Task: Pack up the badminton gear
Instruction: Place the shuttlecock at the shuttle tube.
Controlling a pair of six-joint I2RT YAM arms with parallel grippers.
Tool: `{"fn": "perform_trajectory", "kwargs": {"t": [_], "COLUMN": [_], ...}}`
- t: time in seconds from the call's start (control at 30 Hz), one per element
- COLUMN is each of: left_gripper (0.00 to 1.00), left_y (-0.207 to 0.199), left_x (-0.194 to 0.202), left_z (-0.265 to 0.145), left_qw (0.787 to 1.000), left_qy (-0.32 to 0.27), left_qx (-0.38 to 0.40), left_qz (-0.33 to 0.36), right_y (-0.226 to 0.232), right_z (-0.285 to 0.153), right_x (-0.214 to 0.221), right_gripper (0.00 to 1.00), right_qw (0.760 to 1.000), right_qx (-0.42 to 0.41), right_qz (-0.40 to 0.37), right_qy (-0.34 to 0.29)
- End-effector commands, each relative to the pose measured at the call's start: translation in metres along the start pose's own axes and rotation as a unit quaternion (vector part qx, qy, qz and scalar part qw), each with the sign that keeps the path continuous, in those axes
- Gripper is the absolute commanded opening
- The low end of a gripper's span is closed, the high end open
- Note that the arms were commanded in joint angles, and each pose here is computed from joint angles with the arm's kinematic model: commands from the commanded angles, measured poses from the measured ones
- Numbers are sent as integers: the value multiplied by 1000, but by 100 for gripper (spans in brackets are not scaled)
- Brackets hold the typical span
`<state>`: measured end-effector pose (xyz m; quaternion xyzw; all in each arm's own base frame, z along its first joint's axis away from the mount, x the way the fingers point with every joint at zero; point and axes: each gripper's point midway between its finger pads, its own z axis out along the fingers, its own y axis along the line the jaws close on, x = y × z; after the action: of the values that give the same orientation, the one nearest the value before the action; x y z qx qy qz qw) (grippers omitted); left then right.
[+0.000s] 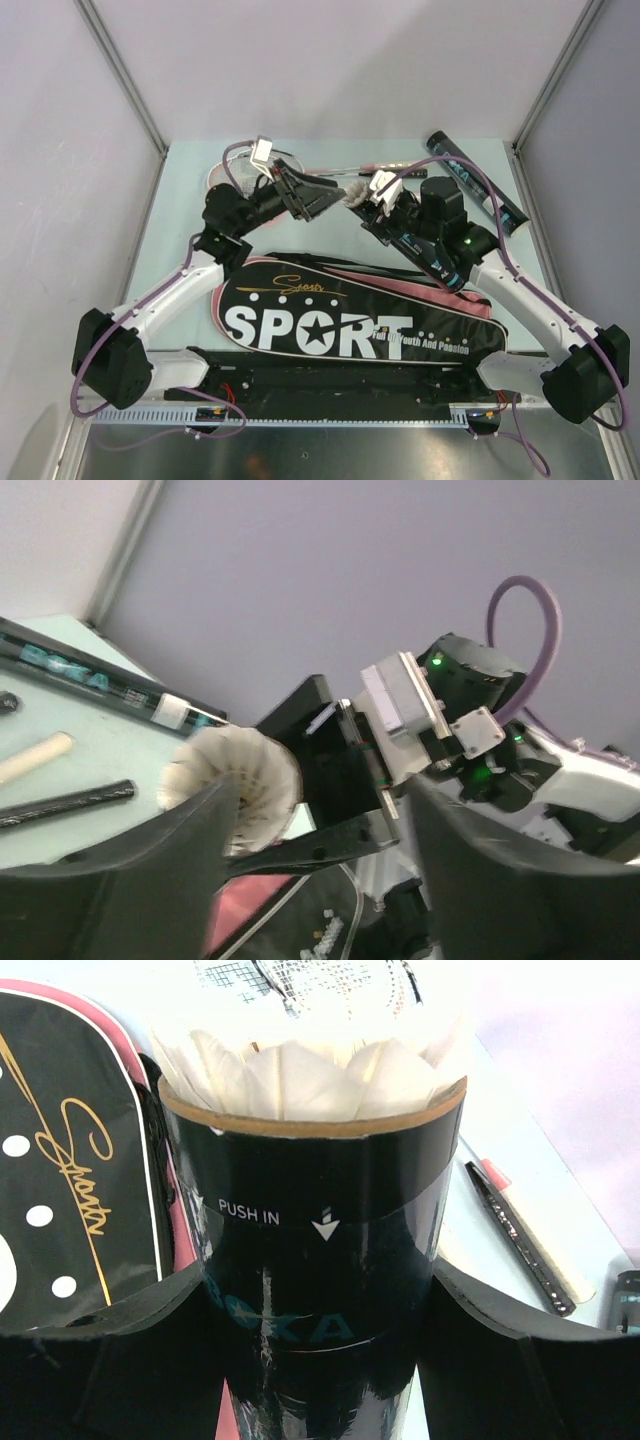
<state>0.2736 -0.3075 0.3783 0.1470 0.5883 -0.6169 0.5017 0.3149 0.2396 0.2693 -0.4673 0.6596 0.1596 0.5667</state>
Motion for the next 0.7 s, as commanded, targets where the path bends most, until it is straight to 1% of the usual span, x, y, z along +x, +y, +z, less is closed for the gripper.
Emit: {"fn": "perform_trajectory", "kwargs": {"t": [0.0,0.07,0.1,0.13,0.17,0.2,0.23,0.27,0.3,0.37,0.4,0.43,0.47,0.53,0.6,0.63,0.67], "left_gripper": [53,28,24,18,1,0,0,0,0,0,0,0,1,0,0,0,0], "left_y": [-11,3,14,14,26,36,30,29,42,33,37,35,36,39,34,40,36], "left_x": [-10,-6,3,-1,5,15,7,13,30,38,45,48,64,77,91,99,108], "left_z": [-4,0,0,3,8,7,13,18,15,19,20,22,19,24,31,42,49], "left_qw": [999,999,998,998,997,993,993,991,984,982,980,978,971,966,962,959,955], "left_qy": [20,34,50,53,70,100,105,122,160,181,193,202,236,256,274,284,296], "left_qx": [21,1,-19,-23,-35,-59,-52,-45,-70,-44,-42,-32,-38,-37,-21,-15,-2], "left_qz": [-18,-7,-15,-6,13,3,19,42,24,27,19,25,8,13,6,-3,-8], "right_y": [-11,-13,-13,-12,-10,-10,-8,-8,-9,-6,-5,-4,-4,-4,-1,0,4], "right_z": [-6,-7,-7,-8,-8,-8,-8,-8,-7,-5,-5,-5,-5,-4,-5,-5,-5], "right_x": [-16,-19,-20,-20,-22,-23,-23,-21,-19,-18,-18,-19,-20,-22,-26,-29,-32], "right_gripper": [19,19,19,19,18,17,17,17,17,18,18,18,18,18,18,18,18], "right_qw": [999,999,999,999,998,998,998,998,998,997,997,997,997,996,996,995,994], "right_qx": [23,25,25,23,17,14,10,8,9,0,-3,-7,-7,-8,-14,-17,-18], "right_qz": [-24,-32,-34,-37,-43,-50,-55,-56,-59,-69,-71,-71,-72,-76,-79,-82,-91], "right_qy": [-23,-26,-28,-29,-34,-35,-35,-33,-30,-30,-31,-33,-35,-39,-48,-52,-56]}}
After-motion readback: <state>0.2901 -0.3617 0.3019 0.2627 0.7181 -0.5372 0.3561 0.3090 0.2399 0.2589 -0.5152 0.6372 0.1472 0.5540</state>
